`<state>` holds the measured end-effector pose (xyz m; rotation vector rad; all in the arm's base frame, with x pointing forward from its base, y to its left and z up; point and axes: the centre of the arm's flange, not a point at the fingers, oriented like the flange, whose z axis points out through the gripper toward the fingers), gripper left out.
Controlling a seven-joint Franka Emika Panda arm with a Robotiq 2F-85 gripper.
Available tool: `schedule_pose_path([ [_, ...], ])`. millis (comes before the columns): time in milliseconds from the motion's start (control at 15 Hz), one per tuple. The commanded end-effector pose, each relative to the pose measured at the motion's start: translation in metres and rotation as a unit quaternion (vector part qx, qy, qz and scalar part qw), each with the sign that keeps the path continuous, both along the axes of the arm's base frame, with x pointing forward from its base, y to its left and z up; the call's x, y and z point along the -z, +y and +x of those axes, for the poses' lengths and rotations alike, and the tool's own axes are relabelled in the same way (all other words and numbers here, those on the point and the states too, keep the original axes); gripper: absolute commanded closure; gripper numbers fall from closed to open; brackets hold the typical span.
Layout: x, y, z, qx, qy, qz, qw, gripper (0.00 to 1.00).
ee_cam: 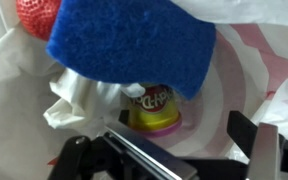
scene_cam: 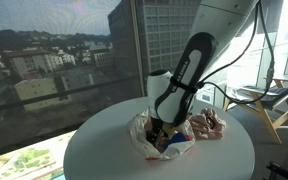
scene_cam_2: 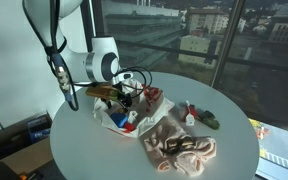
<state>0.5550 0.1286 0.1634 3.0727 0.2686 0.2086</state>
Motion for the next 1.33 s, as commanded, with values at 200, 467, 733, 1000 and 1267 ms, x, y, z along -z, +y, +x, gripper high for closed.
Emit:
schedule_pose_path([
  [200, 0.01, 0.007, 0.004, -0.034, -0.01, 0.004, 0.9993, 0.42],
  [467, 0.001, 0.013, 0.004, -0.036, -0.011, -0.003, 0.9993, 0.71],
  [733, -0.033, 0.017, 0.014, -0.04, -0.023, -0.033, 0.9984, 0.72],
  [1000, -0.067, 0.001, 0.023, -0.003, -0.009, -0.099, 0.9951, 0.72],
  [1267, -0.093, -0.045, 0.021, 0.088, -0.007, -0.155, 0.984, 0.72],
])
